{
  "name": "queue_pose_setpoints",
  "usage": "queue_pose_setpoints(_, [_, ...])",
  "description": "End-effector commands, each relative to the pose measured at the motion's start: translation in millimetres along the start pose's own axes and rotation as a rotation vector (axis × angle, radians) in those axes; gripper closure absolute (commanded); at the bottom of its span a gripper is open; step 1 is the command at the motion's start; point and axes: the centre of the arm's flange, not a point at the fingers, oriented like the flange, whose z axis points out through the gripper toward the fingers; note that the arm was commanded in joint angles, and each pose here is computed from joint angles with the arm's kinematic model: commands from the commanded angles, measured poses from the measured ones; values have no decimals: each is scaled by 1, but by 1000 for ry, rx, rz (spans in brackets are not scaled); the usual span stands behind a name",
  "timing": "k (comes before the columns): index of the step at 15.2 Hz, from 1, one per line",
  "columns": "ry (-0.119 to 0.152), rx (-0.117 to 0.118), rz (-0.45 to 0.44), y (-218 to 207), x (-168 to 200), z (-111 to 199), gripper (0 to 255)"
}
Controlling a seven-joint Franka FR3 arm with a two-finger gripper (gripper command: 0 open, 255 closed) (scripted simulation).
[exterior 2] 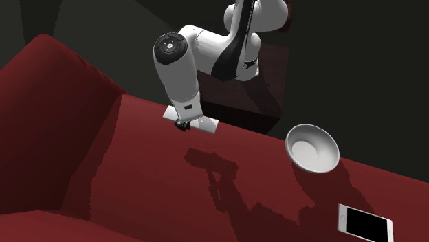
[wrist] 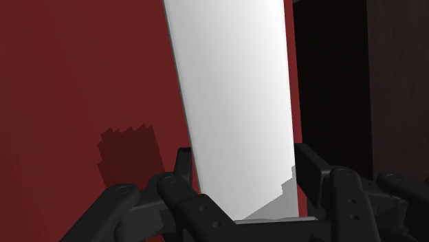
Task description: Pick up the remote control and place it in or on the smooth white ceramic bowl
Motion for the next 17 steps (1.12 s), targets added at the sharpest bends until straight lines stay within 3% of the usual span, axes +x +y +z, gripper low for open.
queue_pose_setpoints(1, [0, 0, 0, 0, 1, -11, 255])
queue_pose_setpoints(10, [0, 0, 0, 1, 2, -58, 255])
queue_pose_setpoints(17, [0, 0, 0, -20, 92, -57, 255])
